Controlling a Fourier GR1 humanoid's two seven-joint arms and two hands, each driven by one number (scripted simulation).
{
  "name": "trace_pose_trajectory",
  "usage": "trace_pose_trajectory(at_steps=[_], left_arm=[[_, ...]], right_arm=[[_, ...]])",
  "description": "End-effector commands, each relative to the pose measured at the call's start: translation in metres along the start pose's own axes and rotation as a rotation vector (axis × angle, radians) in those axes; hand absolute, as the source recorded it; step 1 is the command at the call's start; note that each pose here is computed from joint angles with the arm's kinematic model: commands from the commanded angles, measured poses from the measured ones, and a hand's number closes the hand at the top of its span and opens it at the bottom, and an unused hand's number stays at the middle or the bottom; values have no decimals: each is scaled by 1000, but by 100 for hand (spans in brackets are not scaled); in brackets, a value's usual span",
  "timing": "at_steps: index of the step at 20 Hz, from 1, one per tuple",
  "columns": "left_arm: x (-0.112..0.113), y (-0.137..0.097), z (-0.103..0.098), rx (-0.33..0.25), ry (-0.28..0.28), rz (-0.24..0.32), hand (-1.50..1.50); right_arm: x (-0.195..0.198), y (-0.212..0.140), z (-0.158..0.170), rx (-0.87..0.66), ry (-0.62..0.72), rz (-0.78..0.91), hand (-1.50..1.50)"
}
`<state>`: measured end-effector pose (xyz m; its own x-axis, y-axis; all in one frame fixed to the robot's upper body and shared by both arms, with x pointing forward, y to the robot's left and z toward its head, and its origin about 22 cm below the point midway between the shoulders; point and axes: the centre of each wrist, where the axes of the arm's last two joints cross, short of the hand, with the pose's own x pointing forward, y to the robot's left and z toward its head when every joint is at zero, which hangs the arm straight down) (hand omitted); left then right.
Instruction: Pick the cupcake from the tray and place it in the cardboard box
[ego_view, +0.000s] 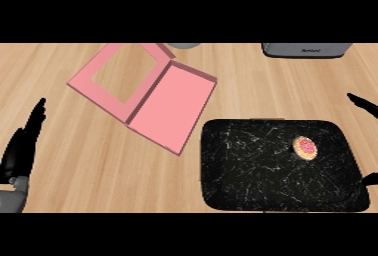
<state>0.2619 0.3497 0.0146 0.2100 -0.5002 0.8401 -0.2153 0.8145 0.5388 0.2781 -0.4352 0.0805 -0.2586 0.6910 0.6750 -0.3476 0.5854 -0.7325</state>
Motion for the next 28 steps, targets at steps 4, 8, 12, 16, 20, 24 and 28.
trace_pose_trajectory(at_steps=[4, 8, 12, 16, 20, 24, 28], left_arm=[[2, 2, -6, -2, -7, -6, 0], [2, 10, -6, 5, -6, 8, 0], [0, 10, -9, 10, 11, 9, 0], [-8, 26, -12, 10, -1, 4, 0], [-18, -5, 1, 11, 8, 11, 0], [-15, 11, -9, 9, 9, -3, 0], [10, 12, 5, 9, 0, -9, 0]], right_arm=[[44, -23, -43, 244, 142, 193, -150], [55, -15, -72, 325, 172, 187, -150], [51, 7, -76, 357, 206, 214, -150], [53, 0, -82, 381, 216, 229, -150], [55, -11, -89, 369, 211, 230, -150], [50, 40, -93, 392, 212, 223, -150], [54, 36, -103, 400, 169, 205, -150]])
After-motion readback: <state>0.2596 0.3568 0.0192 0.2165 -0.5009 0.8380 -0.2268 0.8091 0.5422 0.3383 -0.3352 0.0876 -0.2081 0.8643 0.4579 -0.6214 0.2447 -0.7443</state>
